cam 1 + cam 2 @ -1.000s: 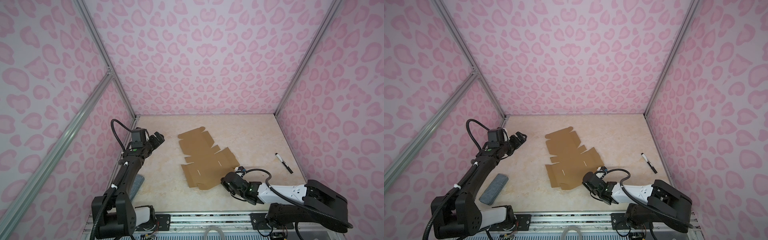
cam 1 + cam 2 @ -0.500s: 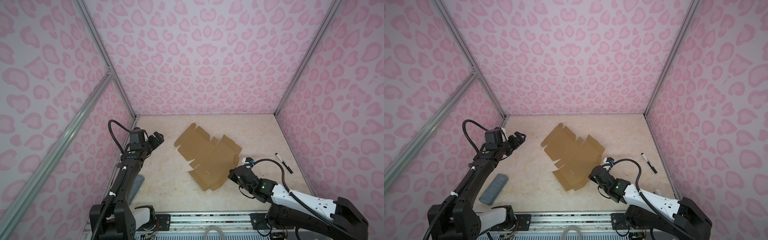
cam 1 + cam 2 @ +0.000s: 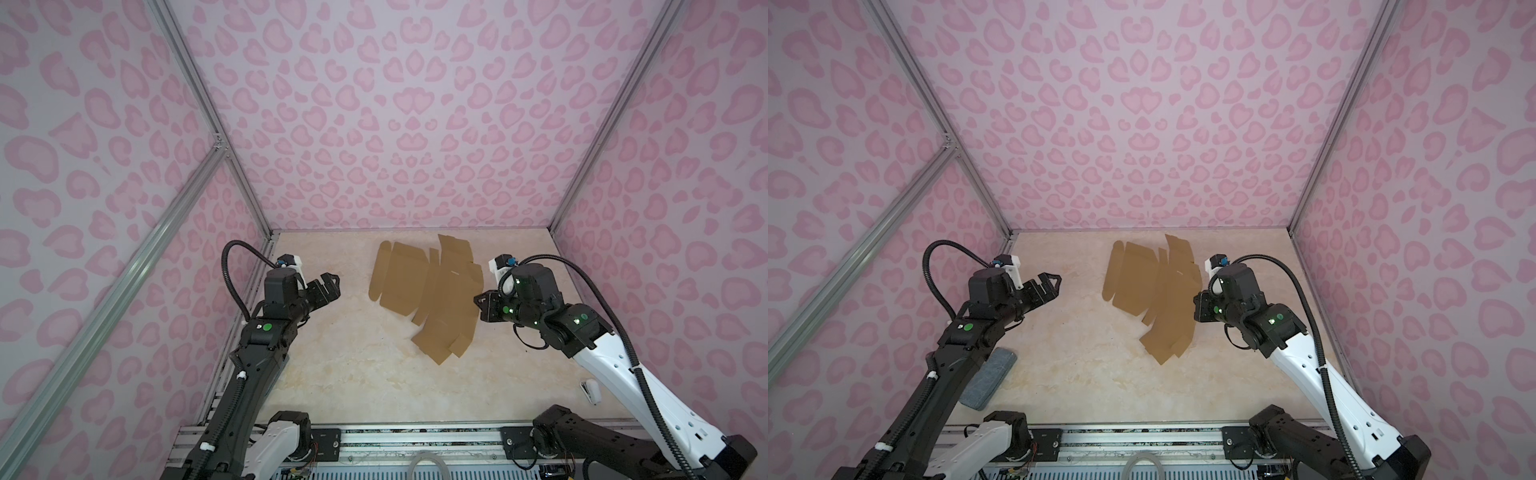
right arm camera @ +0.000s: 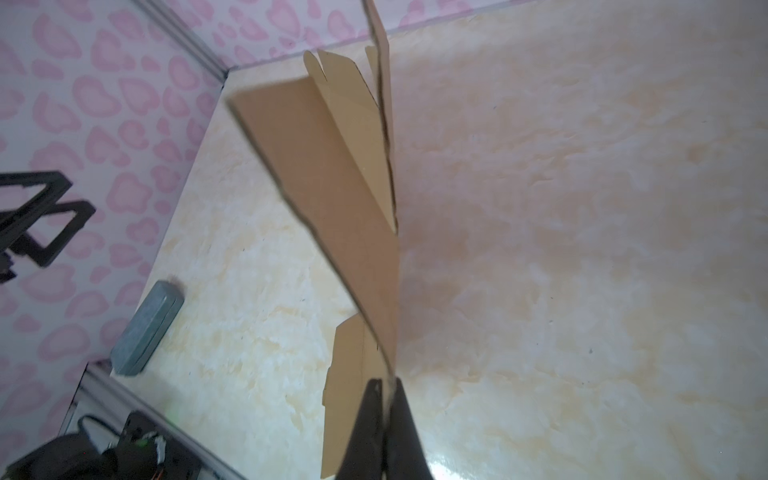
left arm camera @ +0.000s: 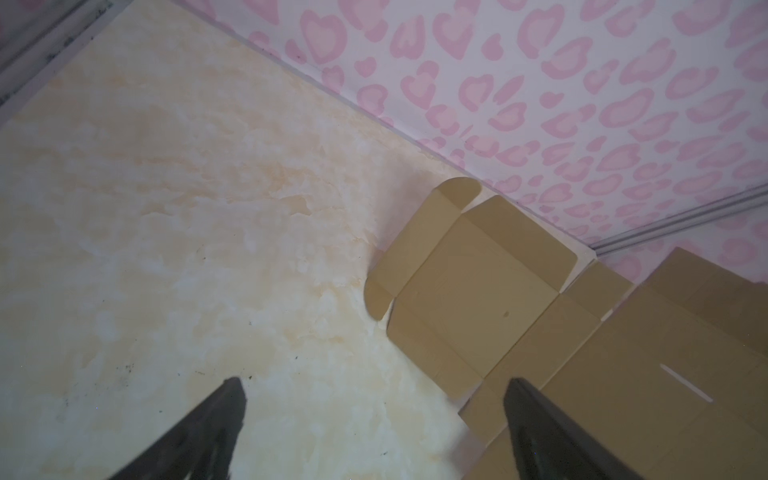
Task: Fold the paper box
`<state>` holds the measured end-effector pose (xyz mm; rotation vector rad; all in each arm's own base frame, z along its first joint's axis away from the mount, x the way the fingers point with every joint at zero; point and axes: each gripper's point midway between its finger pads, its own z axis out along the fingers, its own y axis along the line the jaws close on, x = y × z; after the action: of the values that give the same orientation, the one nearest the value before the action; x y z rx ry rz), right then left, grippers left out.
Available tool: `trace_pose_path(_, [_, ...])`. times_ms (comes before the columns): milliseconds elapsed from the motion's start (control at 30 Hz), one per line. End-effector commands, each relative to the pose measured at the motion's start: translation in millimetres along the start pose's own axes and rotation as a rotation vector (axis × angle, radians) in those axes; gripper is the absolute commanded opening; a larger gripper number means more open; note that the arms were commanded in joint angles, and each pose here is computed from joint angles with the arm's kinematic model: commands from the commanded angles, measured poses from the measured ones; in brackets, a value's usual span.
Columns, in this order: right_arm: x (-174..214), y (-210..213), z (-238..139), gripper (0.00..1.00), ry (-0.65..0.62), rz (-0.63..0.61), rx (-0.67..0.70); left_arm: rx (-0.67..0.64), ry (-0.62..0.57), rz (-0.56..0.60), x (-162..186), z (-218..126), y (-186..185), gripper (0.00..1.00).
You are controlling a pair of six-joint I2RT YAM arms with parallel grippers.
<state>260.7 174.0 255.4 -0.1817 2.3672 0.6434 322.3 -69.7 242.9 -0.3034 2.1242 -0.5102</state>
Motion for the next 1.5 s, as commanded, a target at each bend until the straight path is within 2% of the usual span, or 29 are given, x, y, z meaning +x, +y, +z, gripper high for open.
trace_pose_path(0, [20.8,34.8,-14.9,0.00,0.136,-0.126,-0.191,-0.062,-0.075,0.209,-2.1,-10.9,-5.6,0.99])
trace_pose_path(133, [23.5,44.6,-21.9,0.00,0.205,-0.190,-0.228,-0.008,-0.140,0.290,-7.6,-27.5,-21.5,0.99])
trace_pose_path(267, [29.8,30.0,-2.6,0.00,0.271,-0.216,-0.113,0.076,-0.201,0.363,-8.3,-35.8,-40.8,1.00])
trace_pose_path(333, [26.5,7.5,11.6,0.00,0.287,-0.227,0.037,0.122,-0.222,0.389,-7.3,-35.6,-50.5,1.00])
trace_pose_path(433, [15.4,-27.5,23.3,0.00,0.301,-0.325,0.342,0.186,-0.243,0.431,-10.5,-35.7,-68.1,1.00])
trace_pose_path(500, [9.2,-30.9,31.5,0.00,0.331,-0.346,0.410,0.264,-0.262,0.498,-12.2,-36.8,-87.6,0.98])
trace_pose_path(600, [3.6,-21.6,52.1,0.00,0.331,-0.365,0.386,0.355,-0.281,0.638,-10.1,-35.9,-115.0,0.97])
trace_pose_path(767, [-24.3,-2.0,71.3,0.00,0.273,-0.401,0.336,0.457,-0.268,0.977,15.0,-17.2,-139.6,0.92])
trace_pose_path(867, [-33.3,6.9,81.7,0.00,0.274,-0.457,0.301,0.461,-0.289,1.112,23.0,-0.7,-141.0,0.92])
trace_pose_path(1033, [-30.6,21.9,91.8,0.00,0.308,-0.515,0.207,0.473,-0.218,1.274,34.4,29.2,-141.5,0.92])
trace_pose_path(1133, [-22.6,29.7,90.6,0.00,0.322,-0.531,0.145,0.459,-0.224,1.311,23.9,40.6,-139.8,0.92])
trace_pose_path(1233, [-12.2,34.7,91.1,0.00,0.324,-0.549,0.092,0.467,-0.224,1.271,3.3,47.3,-141.0,0.89])
trace_pose_path(1333, [-7.8,24.8,97.3,0.00,0.343,-0.540,0.121,0.506,-0.226,1.213,-7.8,49.7,-142.9,0.86])
trace_pose_path(1467, [1.0,11.1,112.7,0.00,0.401,-0.522,0.153,0.547,-0.171,1.180,3.4,59.0,-140.2,0.85])
